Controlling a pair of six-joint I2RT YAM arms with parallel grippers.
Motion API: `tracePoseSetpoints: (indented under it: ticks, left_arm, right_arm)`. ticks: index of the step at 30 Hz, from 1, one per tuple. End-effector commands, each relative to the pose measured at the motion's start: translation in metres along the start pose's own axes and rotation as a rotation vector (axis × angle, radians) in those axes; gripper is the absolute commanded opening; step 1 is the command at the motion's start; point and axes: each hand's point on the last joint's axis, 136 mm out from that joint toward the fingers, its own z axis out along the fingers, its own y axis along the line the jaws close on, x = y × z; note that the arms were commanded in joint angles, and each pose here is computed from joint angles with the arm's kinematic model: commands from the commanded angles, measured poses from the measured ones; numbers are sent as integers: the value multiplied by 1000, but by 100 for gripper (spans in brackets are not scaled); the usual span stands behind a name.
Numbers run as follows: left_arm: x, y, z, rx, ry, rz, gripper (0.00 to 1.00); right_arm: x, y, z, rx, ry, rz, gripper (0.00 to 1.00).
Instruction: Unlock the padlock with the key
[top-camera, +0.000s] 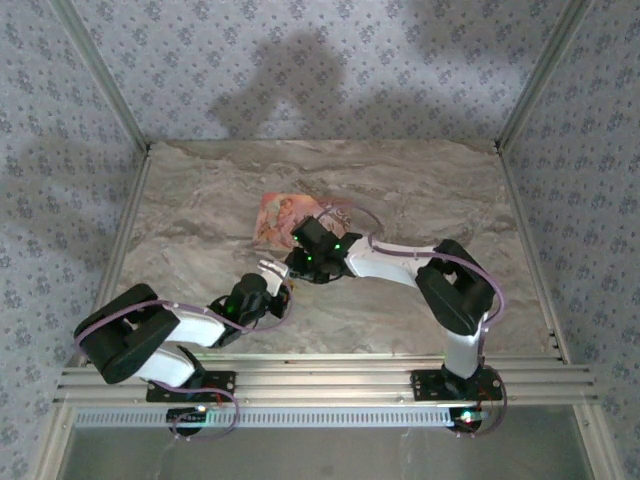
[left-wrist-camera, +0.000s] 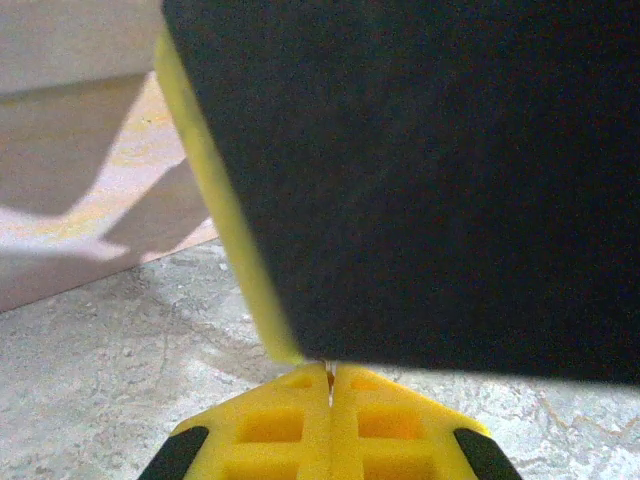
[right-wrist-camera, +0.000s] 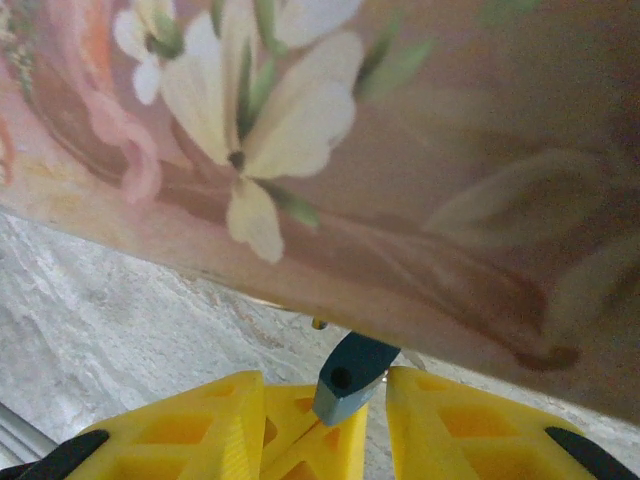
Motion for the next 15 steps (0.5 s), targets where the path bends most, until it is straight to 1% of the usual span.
tracePoseSetpoints:
  ticks: [1, 5, 6, 7, 9, 15]
  left_arm:
    - [-9, -4, -1, 25, -30, -5, 0]
    - [-9, -4, -1, 23, -30, -8, 0]
    - [-9, -4, -1, 24, -31, -7, 0]
    - [-9, -4, -2, 24, -31, -6, 0]
    - [-10, -4, -1, 24, -32, -6, 0]
    - [-12, -6, -2, 34, -39, -7, 0]
  right_arm:
    - [0, 1, 1, 31, -6, -17, 36]
    - [4, -1, 2, 52, -2, -22, 36]
    - [4, -2, 2, 57, -1, -22, 34]
    - [5, -4, 2, 62, -1, -22, 31]
    - [6, -4, 1, 67, -4, -29, 21]
    - [6, -7, -1, 88, -7, -44, 3]
